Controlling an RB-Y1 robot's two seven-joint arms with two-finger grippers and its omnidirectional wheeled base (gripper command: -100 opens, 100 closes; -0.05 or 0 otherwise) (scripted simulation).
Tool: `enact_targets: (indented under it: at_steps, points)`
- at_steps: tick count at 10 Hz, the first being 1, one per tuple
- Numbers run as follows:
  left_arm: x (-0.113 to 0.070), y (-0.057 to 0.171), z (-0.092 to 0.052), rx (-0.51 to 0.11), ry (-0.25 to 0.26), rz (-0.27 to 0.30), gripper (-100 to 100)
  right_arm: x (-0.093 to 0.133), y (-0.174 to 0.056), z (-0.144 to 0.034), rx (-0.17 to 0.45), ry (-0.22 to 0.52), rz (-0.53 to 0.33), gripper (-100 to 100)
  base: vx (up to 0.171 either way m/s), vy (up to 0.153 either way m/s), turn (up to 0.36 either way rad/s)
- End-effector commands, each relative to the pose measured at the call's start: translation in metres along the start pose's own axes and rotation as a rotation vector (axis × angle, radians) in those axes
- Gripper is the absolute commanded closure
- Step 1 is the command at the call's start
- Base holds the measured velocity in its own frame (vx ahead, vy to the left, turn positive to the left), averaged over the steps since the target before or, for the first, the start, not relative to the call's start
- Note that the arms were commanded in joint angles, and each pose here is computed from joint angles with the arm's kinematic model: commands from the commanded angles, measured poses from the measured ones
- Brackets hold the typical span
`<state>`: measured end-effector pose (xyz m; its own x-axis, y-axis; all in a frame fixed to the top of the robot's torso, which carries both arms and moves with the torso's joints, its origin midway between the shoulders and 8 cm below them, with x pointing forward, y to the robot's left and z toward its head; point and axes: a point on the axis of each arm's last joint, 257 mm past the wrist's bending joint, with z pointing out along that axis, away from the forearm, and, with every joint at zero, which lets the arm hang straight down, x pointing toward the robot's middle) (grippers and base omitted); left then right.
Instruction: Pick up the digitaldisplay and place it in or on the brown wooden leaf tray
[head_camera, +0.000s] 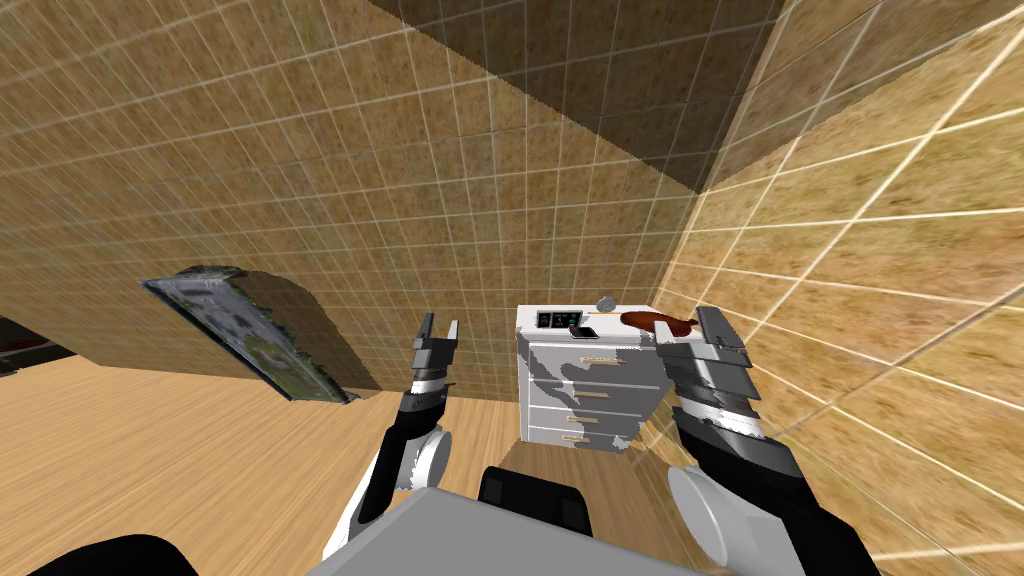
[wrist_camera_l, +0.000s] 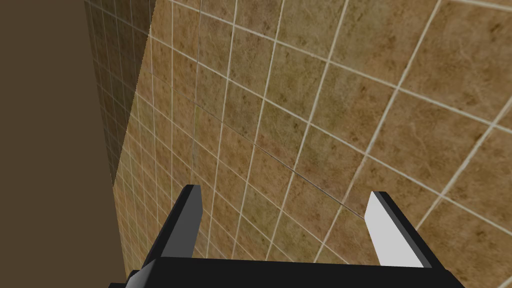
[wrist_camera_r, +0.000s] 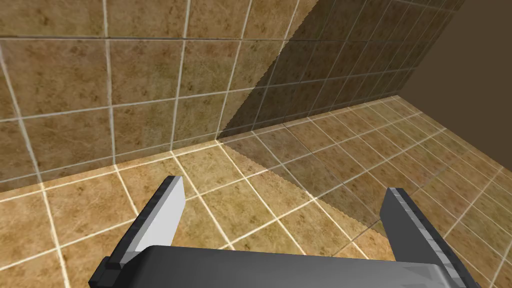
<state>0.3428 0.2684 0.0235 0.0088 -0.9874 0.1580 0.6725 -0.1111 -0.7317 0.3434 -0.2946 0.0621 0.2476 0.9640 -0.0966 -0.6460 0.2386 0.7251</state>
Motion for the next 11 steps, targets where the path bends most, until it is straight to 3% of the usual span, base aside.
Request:
enact_targets:
  at_steps: [1, 5, 6, 8, 10, 11]
  points:
    - [0.000, 0.000, 0.000, 0.000, 0.000, 0.000, 0, -0.004, 0.006, 0.008, -0.041, 0.019, -0.023, -100, 0.016, -0.005, 0.015]
    - [0.000, 0.000, 0.000, 0.000, 0.000, 0.000, 0, -0.033, 0.028, 0.035, -0.173, -0.006, -0.064, -100, 0.044, -0.013, 0.015]
    - [0.000, 0.000, 0.000, 0.000, 0.000, 0.000, 0, -0.033, 0.030, 0.037, -0.182, -0.008, -0.064, -100, 0.032, -0.009, 0.005]
    - [0.000, 0.000, 0.000, 0.000, 0.000, 0.000, 0, -0.057, 0.042, 0.051, -0.256, -0.050, -0.077, -100, 0.034, -0.004, 0.012]
    - [0.000, 0.000, 0.000, 0.000, 0.000, 0.000, 0, -0.060, 0.051, 0.056, -0.285, -0.059, -0.078, -100, 0.023, -0.005, 0.003]
    - [0.000, 0.000, 0.000, 0.000, 0.000, 0.000, 0, -0.077, 0.058, 0.062, -0.325, -0.093, -0.090, -100, 0.024, -0.003, 0.010]
